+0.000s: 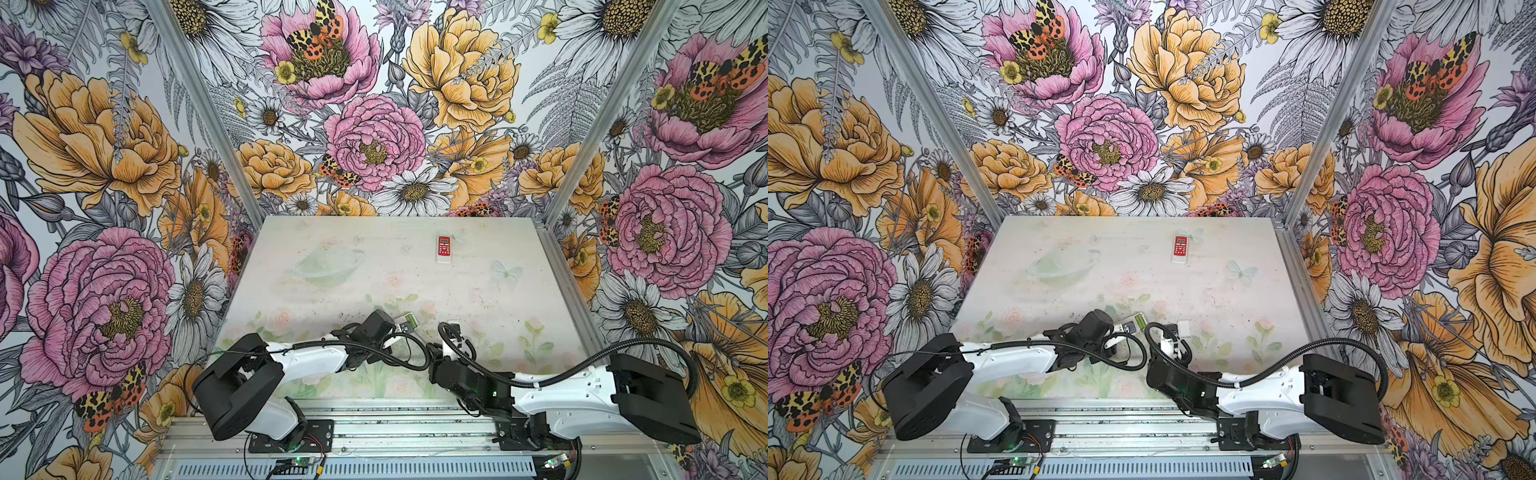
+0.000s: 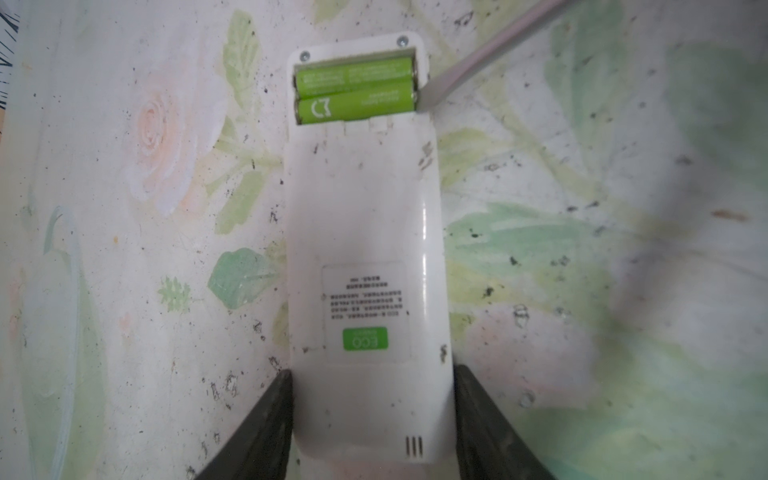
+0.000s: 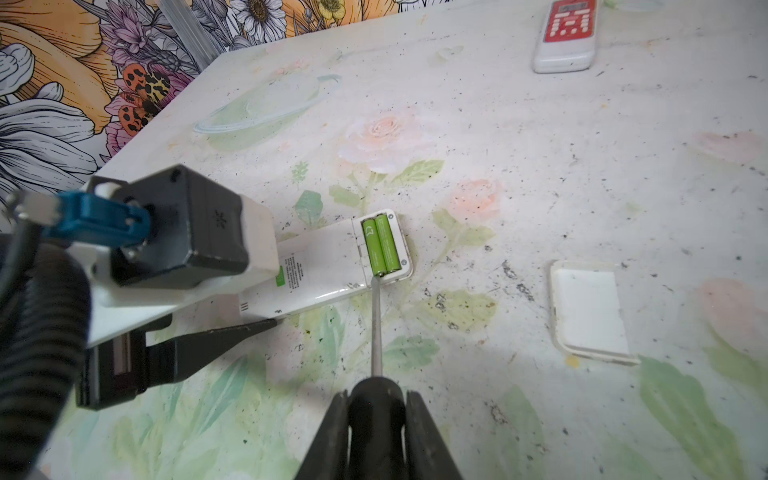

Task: Unload the batteries from the remote control
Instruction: 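Lever the screwdriver under the nearer green battery with the right gripper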

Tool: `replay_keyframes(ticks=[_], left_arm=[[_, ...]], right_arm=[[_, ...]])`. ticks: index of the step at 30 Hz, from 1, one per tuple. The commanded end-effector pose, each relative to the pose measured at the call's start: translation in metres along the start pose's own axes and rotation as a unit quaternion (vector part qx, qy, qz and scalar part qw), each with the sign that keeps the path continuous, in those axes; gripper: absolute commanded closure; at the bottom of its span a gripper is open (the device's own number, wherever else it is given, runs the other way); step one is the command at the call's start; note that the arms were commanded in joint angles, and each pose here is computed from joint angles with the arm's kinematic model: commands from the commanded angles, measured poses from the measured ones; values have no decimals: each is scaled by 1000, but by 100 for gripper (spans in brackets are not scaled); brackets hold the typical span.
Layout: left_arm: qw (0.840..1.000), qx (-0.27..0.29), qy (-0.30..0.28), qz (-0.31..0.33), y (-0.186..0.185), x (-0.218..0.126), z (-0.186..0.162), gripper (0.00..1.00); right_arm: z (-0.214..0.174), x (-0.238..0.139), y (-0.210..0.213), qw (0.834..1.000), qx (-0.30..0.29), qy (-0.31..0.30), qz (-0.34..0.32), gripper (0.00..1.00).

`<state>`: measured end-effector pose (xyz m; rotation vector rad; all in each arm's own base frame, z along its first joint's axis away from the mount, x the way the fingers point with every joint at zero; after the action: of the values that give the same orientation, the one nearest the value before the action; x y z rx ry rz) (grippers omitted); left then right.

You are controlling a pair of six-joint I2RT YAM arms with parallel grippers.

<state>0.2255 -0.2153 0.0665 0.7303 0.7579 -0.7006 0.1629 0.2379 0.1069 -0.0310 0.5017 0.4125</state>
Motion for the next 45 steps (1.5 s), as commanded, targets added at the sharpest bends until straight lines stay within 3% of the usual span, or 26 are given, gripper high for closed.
replay_keyframes(ticks=[1, 20, 32, 45], left_arm=[[992, 41, 6, -122, -35, -9, -7, 100], [989, 28, 20, -141, -32, -5, -7, 100], [989, 24, 28, -142, -32, -2, -8, 100], [990, 20, 33, -136, -29, 0, -7, 100]], right_arm=[[32, -4, -6, 995, 43, -89, -30, 100], [33, -1, -1, 988, 53, -143, -12, 100], [48, -8, -12, 979, 59, -186, -56, 100], [52, -12, -13, 976, 69, -200, -53, 100]])
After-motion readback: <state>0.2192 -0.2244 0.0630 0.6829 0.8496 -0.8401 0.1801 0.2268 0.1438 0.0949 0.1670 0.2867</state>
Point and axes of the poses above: each gripper's point midway between its finger pads, its own x axis out along the fingers, its own y axis along the line the jaws close on, z = x × y, the point moved 4 cm from there along -x, back along the fingers, and after that the axes turned 13 degrees about -x, right-handed, at the moved point
